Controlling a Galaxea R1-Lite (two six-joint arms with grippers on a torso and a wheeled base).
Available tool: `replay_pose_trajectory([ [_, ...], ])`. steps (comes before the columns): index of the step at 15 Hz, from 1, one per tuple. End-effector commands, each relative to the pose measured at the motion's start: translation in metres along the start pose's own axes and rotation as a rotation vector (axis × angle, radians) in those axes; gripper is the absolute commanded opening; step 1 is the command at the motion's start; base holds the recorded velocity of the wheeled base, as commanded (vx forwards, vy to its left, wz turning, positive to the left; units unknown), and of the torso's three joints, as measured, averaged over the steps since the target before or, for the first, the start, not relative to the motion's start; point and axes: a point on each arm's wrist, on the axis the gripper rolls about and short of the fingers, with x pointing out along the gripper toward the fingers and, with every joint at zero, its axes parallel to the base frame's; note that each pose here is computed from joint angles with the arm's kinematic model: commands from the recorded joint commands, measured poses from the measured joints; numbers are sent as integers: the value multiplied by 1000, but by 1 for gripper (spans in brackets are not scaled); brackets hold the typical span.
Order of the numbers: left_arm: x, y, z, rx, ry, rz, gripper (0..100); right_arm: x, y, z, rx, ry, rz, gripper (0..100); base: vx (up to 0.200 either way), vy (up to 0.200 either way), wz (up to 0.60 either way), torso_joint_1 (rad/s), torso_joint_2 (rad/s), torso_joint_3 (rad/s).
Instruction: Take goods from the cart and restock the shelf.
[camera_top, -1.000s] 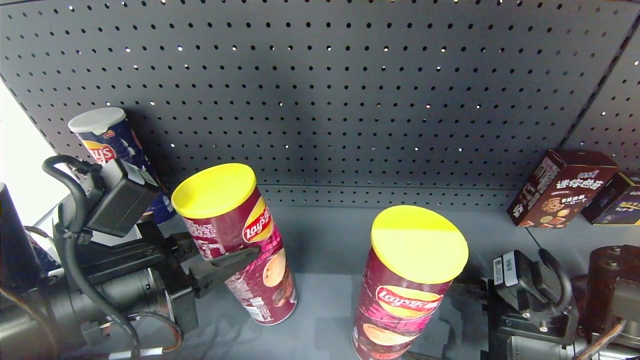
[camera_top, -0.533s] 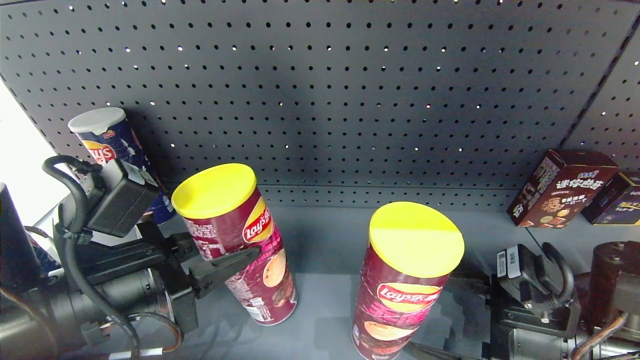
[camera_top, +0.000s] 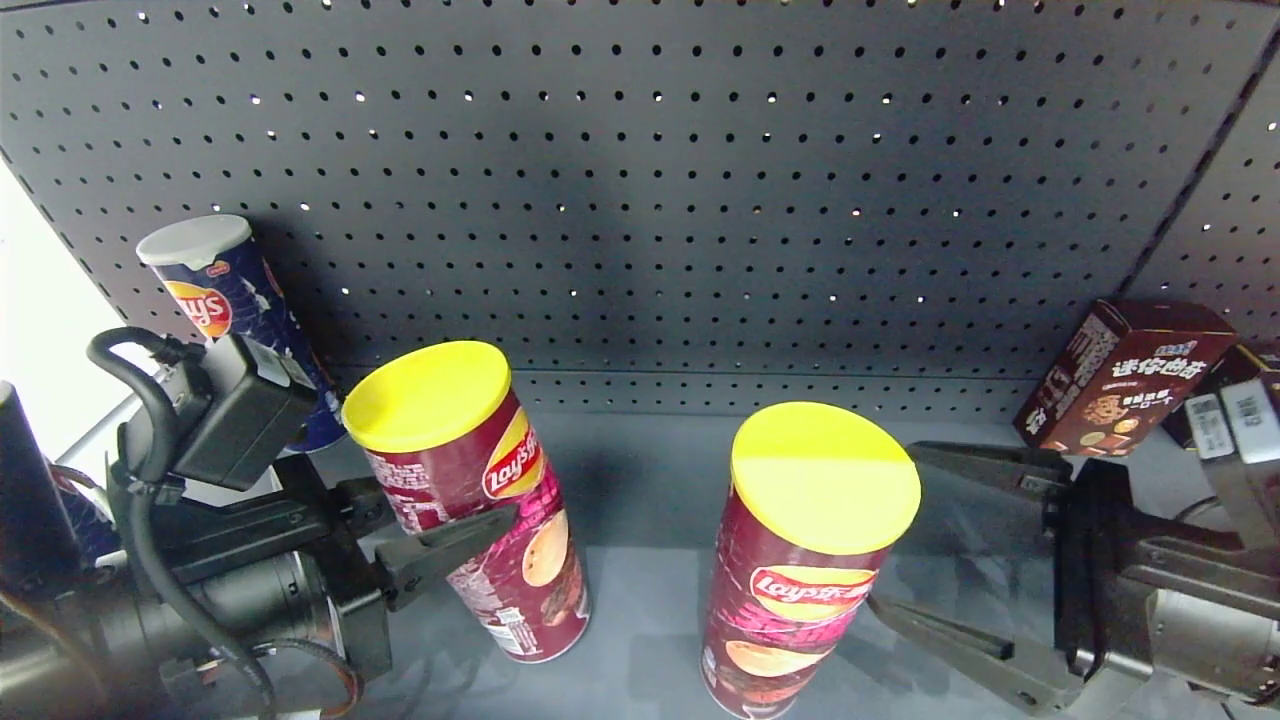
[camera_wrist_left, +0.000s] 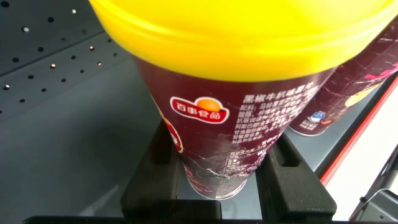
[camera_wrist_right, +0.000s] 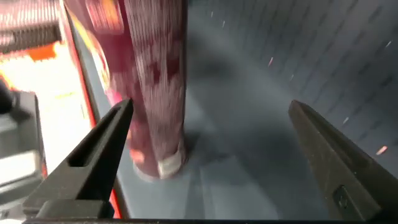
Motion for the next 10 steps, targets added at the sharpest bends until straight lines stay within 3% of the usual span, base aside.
replay_pose_trajectory([
  [1, 0, 0, 0, 0, 0, 0, 0, -3, -3, 19, -30, -71, -26, 100, 0, 0, 0, 0, 0, 0],
  [3, 0, 0, -1, 0, 2, 0, 0, -1, -7, 30, -44, -104, -50, 100, 0, 0, 0, 0, 0, 0],
  [6, -3, -1, 0, 0, -7, 2, 0, -5, -22, 53, -68, -147, -195, 100, 0, 0, 0, 0, 0, 0],
  [10, -6, -1, -2, -1, -6, 2, 0, -31, -21, 72, -49, -92, -407, 100, 0, 0, 0, 0, 0, 0],
])
